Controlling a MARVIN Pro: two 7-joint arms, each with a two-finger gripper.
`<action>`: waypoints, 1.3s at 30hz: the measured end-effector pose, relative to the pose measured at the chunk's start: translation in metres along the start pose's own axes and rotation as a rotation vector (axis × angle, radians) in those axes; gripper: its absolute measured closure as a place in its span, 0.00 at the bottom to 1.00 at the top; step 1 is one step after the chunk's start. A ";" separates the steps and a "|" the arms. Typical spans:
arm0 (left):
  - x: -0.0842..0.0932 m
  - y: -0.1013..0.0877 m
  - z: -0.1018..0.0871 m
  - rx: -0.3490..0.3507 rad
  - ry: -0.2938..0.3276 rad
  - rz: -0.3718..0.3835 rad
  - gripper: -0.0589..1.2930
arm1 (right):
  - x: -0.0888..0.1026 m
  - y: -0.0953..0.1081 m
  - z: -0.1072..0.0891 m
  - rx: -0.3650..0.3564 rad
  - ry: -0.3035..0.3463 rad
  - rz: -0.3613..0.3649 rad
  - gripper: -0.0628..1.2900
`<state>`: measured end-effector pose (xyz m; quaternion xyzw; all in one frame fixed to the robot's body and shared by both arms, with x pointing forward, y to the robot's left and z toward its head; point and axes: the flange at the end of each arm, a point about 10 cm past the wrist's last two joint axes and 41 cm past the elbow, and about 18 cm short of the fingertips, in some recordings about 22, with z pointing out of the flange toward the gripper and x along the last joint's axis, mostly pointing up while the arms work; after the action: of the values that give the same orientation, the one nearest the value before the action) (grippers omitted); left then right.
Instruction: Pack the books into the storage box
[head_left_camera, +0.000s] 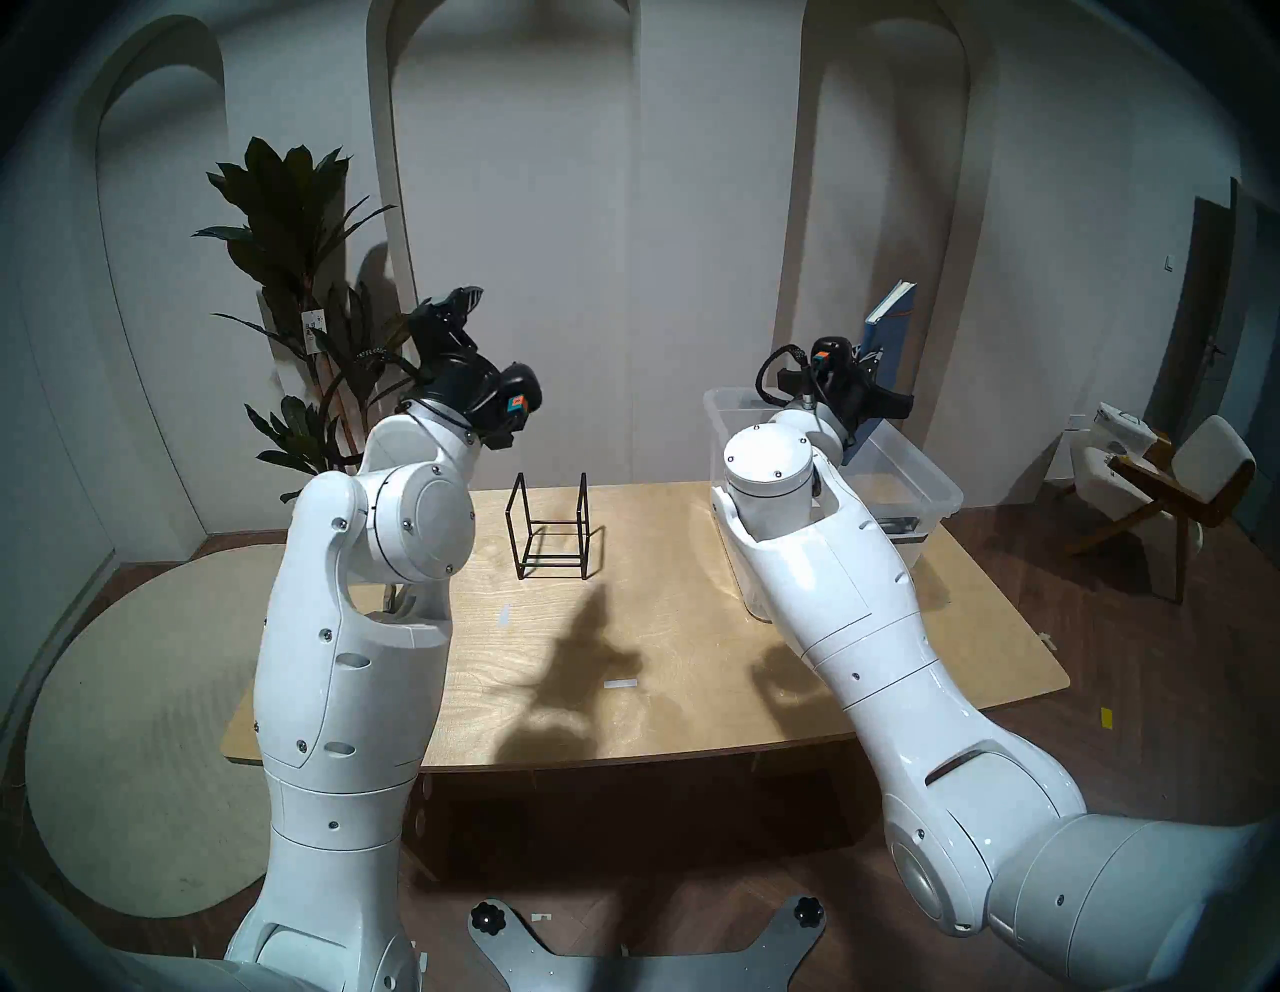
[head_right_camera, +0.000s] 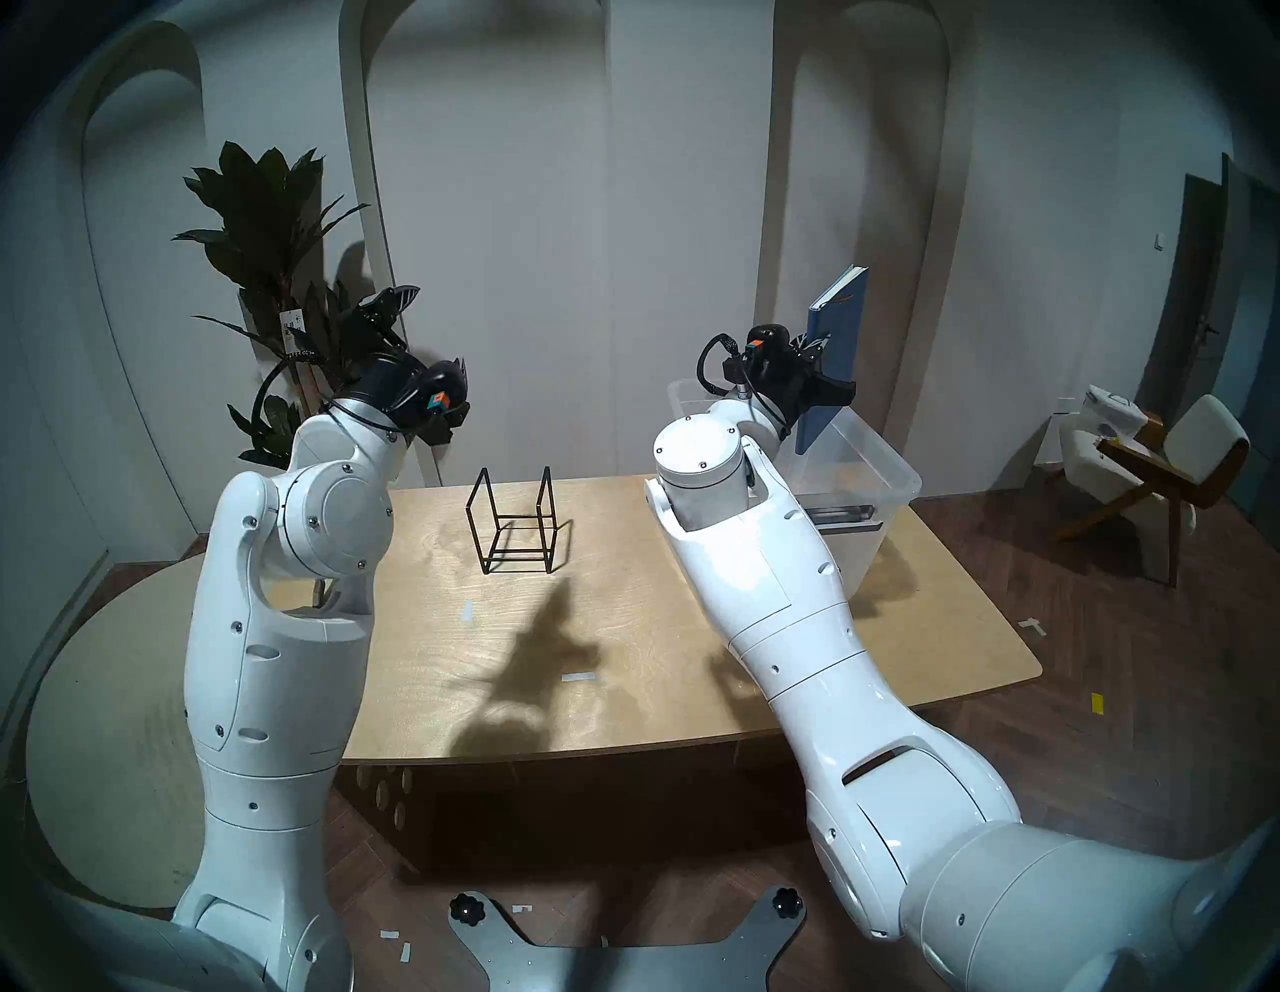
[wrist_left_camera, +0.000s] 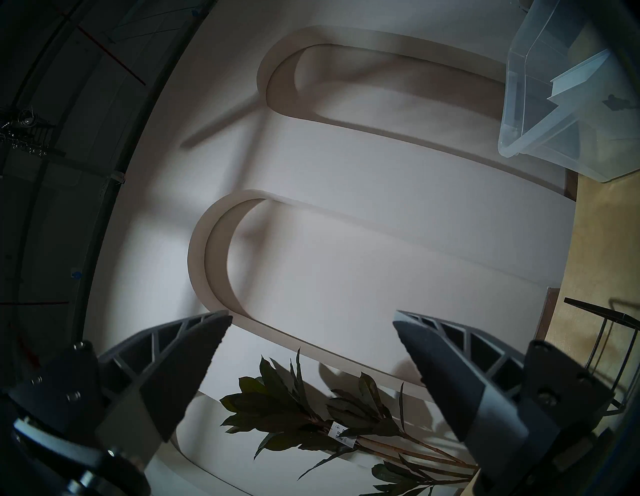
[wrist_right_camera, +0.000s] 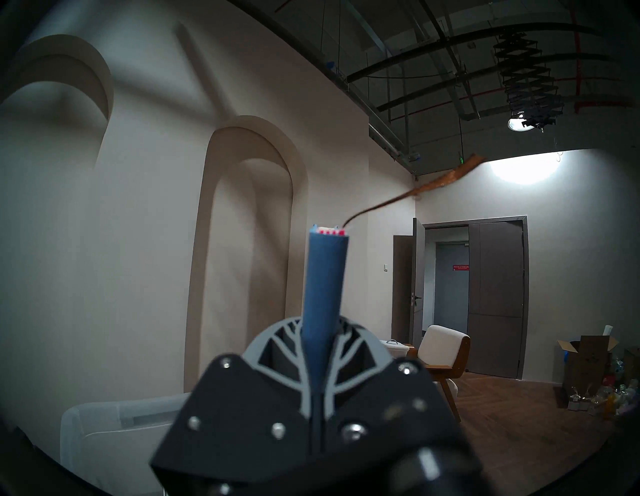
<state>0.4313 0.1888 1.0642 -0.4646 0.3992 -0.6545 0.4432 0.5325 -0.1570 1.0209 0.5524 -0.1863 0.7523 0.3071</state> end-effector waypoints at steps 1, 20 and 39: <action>0.000 0.000 0.000 0.000 0.000 0.000 0.03 | -0.001 0.000 0.000 -0.002 -0.002 -0.001 0.94; 0.000 0.000 0.000 0.001 0.000 0.000 0.03 | -0.036 -0.010 -0.001 -0.026 -0.080 -0.022 0.94; 0.000 0.000 0.000 0.002 0.000 0.000 0.03 | -0.017 -0.024 -0.006 -0.035 -0.050 0.009 0.03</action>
<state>0.4313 0.1889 1.0643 -0.4641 0.3987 -0.6549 0.4435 0.5481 -0.1396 1.0018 0.5649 -0.2093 0.7361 0.3085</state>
